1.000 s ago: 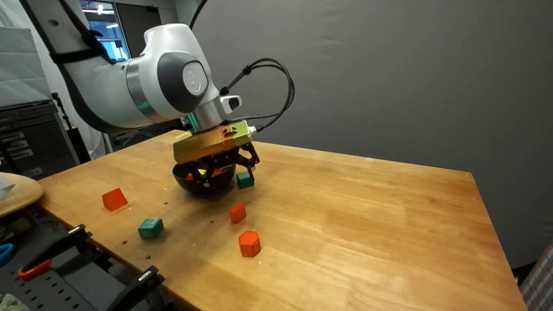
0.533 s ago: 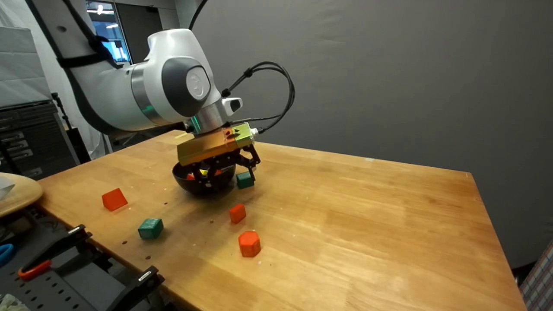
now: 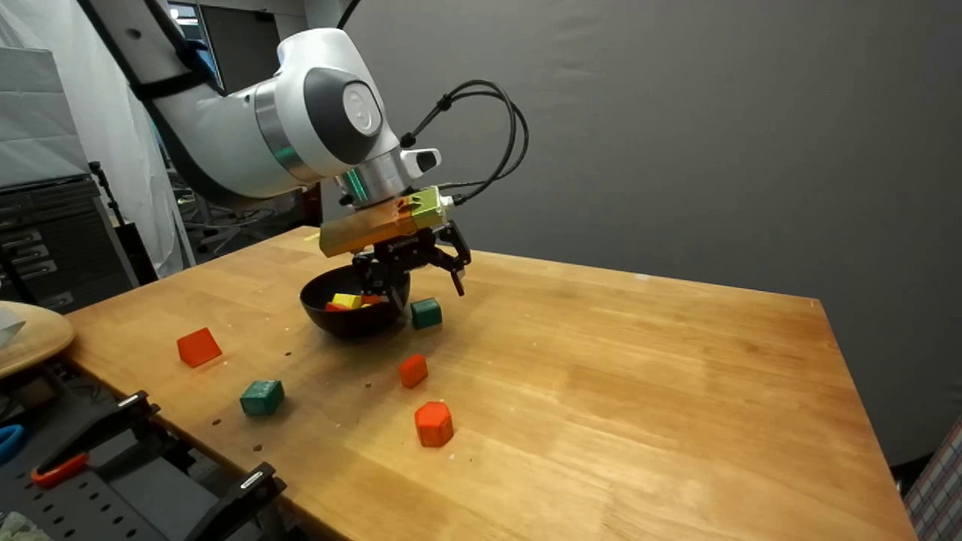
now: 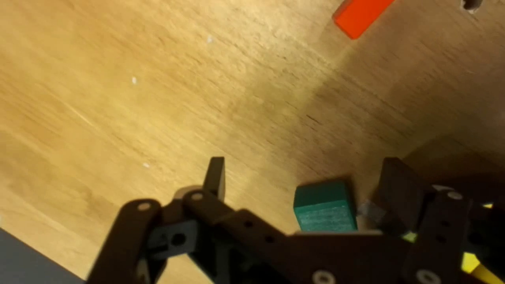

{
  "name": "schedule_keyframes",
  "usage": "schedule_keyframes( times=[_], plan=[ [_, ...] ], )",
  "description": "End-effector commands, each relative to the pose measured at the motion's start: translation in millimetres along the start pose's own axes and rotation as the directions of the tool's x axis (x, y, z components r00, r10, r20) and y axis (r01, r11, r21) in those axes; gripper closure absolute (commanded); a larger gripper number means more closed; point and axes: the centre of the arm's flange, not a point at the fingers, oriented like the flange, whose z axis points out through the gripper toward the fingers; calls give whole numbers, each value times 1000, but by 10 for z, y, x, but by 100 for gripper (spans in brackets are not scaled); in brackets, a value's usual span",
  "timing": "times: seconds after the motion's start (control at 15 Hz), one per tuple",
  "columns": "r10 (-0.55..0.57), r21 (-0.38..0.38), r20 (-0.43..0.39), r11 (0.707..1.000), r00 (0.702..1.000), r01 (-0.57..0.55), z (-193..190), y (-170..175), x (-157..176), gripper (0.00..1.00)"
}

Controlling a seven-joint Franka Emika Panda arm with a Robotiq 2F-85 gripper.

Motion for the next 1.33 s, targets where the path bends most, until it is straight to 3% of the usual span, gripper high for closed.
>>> schedule_keyframes(
  times=[0.0,0.27,0.53,0.73,0.8,0.93,1.07,1.13,1.2,1.27],
  plan=[
    [181,-13,90,983,979,-181,-151,162,-96,0],
    [354,-10,227,932,907,-362,-147,163,-295,0],
    [497,16,344,845,796,-535,-18,111,-453,3],
    [543,81,399,782,739,-618,69,34,-486,22],
    [561,90,405,761,722,-642,82,17,-469,41],
    [597,93,403,728,694,-680,100,-11,-448,47],
    [627,76,394,706,672,-704,113,-25,-439,64],
    [637,56,393,704,663,-708,117,-26,-438,39],
    [644,36,385,705,661,-708,117,-26,-443,26],
    [629,33,398,718,668,-696,79,-52,-443,26]
  ],
)
